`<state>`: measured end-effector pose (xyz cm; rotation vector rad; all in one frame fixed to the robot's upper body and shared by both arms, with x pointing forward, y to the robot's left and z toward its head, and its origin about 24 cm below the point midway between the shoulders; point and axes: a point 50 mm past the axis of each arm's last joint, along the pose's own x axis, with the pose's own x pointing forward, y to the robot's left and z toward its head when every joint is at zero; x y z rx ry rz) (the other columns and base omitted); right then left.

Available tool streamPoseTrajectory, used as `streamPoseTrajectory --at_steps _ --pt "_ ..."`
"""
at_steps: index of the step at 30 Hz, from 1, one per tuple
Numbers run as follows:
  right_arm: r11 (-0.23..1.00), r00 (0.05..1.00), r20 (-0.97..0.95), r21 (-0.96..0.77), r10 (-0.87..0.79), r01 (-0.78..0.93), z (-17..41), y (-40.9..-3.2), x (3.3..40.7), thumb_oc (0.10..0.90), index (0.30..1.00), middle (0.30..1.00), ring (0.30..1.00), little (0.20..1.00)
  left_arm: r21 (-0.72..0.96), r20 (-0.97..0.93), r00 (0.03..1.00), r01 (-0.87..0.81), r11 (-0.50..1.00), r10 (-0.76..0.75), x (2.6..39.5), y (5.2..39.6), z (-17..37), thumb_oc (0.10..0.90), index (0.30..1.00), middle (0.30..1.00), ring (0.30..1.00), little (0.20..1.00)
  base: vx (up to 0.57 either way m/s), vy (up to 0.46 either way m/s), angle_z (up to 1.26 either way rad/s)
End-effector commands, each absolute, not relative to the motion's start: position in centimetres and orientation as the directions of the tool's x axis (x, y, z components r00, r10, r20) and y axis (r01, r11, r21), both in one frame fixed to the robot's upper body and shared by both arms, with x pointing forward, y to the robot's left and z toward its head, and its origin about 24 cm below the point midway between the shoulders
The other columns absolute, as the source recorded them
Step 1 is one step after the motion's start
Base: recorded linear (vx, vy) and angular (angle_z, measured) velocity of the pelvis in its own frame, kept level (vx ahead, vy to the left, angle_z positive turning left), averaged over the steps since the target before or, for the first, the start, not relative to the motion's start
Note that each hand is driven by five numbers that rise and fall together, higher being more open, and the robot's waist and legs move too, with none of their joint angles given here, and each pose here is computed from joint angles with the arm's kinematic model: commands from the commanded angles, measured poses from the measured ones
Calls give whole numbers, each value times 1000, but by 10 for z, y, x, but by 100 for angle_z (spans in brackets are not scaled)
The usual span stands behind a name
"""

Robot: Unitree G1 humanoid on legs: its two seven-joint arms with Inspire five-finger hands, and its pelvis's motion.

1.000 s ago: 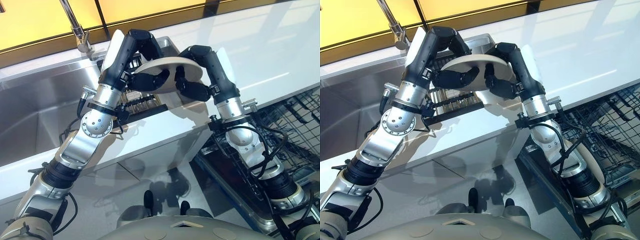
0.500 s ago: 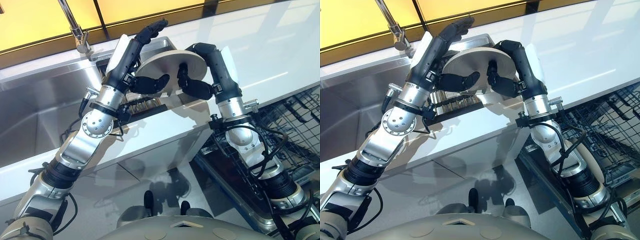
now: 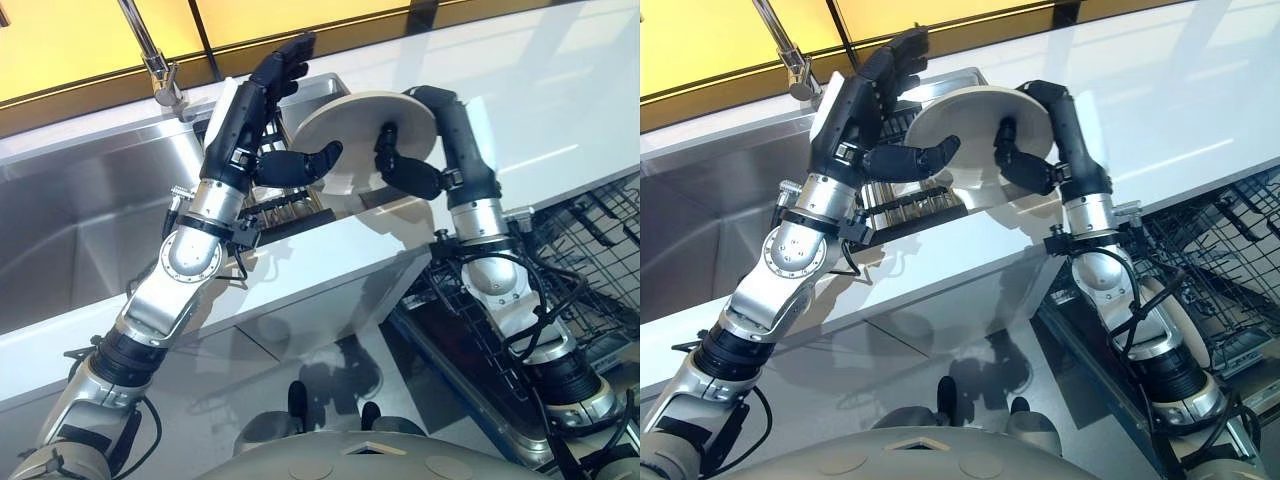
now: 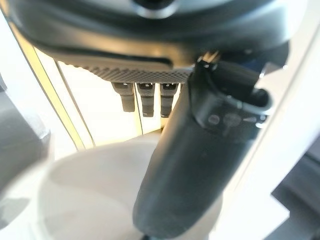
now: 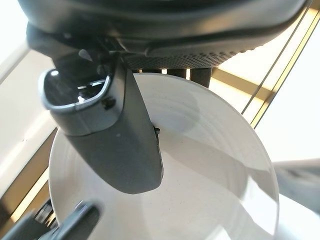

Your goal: Pick up plates and place into dishwasher.

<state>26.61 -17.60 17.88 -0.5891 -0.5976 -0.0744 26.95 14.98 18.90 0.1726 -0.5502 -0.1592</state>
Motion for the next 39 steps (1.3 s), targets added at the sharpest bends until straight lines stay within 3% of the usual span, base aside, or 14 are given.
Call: streamPoseTrajectory --at_steps 1,10,17,24,26,34,37,39 --pt "838 663 747 -397 57 375 216 -192 255 100 300 300 300 200 66 675 736 -3 998 -42 266 182 212 800 900 900 900 900 0 0 0" --pt "792 669 742 -390 -31 470 211 -218 253 100 300 300 300 200 -27 735 678 10 1000 13 257 194 219 800 900 900 900 900 0 1 0" --pt "664 586 803 -380 -108 644 228 -246 252 100 300 300 300 200 -40 669 743 2 999 25 261 205 205 800 900 900 900 900 0 1 0" --pt "394 423 892 -335 -162 856 267 -293 238 100 300 300 300 200 -52 571 820 3 999 27 265 222 183 800 900 900 900 900 2 -3 -1" --pt "291 335 918 -268 -212 919 284 -314 230 100 300 300 300 200 -56 535 845 3 998 28 266 229 178 800 900 900 900 900 7 -22 -4" --pt "26 135 952 -133 -276 991 308 -361 198 100 300 300 300 200 -38 456 888 -45 998 57 269 250 166 800 900 900 900 900 2 -14 -10" --pt "-90 150 940 -186 -307 978 304 -380 190 100 300 300 300 200 -37 434 898 -61 997 71 269 257 161 800 900 900 900 900 -8 -29 -7" --pt "-162 217 907 -290 -361 943 292 -396 189 100 300 300 300 200 -41 422 903 -74 996 85 269 259 158 800 900 900 900 900 -15 -44 -12"
